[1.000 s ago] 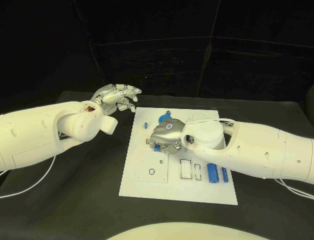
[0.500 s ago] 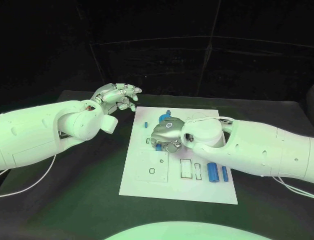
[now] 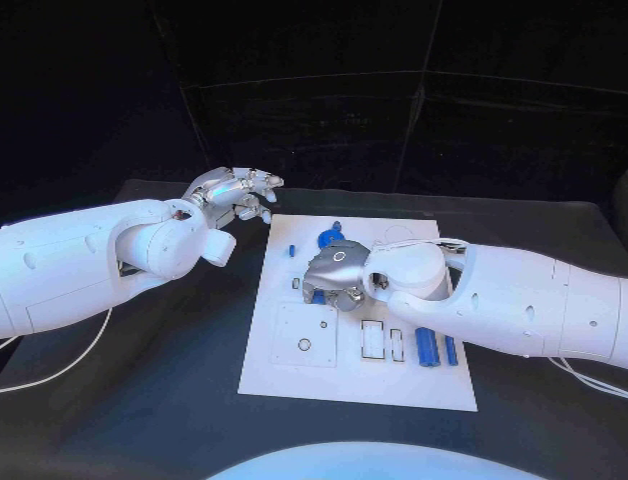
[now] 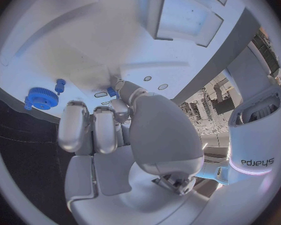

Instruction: Assemble the parts on the task board

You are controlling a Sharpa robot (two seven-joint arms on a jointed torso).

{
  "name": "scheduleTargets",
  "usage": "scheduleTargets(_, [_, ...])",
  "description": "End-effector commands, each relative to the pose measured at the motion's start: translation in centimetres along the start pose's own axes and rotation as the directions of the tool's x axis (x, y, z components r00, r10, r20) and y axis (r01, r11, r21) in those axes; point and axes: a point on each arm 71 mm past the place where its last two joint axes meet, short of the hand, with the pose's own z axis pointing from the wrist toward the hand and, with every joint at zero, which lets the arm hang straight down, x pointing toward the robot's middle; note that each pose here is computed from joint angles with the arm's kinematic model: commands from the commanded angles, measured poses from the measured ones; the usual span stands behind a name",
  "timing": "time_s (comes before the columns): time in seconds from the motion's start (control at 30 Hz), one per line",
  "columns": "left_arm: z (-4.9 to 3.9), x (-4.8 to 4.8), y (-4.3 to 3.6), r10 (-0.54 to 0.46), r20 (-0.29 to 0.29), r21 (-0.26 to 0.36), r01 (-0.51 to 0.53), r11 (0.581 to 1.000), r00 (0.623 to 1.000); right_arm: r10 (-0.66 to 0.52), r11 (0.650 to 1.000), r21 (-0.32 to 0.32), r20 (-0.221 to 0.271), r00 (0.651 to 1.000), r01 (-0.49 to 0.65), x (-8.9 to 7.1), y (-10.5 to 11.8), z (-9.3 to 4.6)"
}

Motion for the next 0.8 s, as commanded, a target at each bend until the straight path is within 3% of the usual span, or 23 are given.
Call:
scheduleTargets(0.03, [0.06, 0.06, -0.01, -0.002, -0.001, -0.013, 0.002, 1.000, 1.000, -0.007, 1.000, -0.021, -0.012, 1.000, 0.007, 0.38, 0.39, -0.02])
scheduleTargets(0.5, [0.12, 0.11, 0.09, -0.001, -0.008, -0.025, 0.001, 1.000, 1.000, -0.014, 1.000, -0.017, 0.004, 1.000, 0.015, 0.33, 0.38, -0.08])
scheduleTargets(0.8, [0.18, 0.02, 0.13, -0.001, -0.007, -0.030, 0.000, 1.000, 1.000, -0.005, 0.999, -0.040, 0.087, 0.996, 0.009, -0.17, 0.40, -0.26])
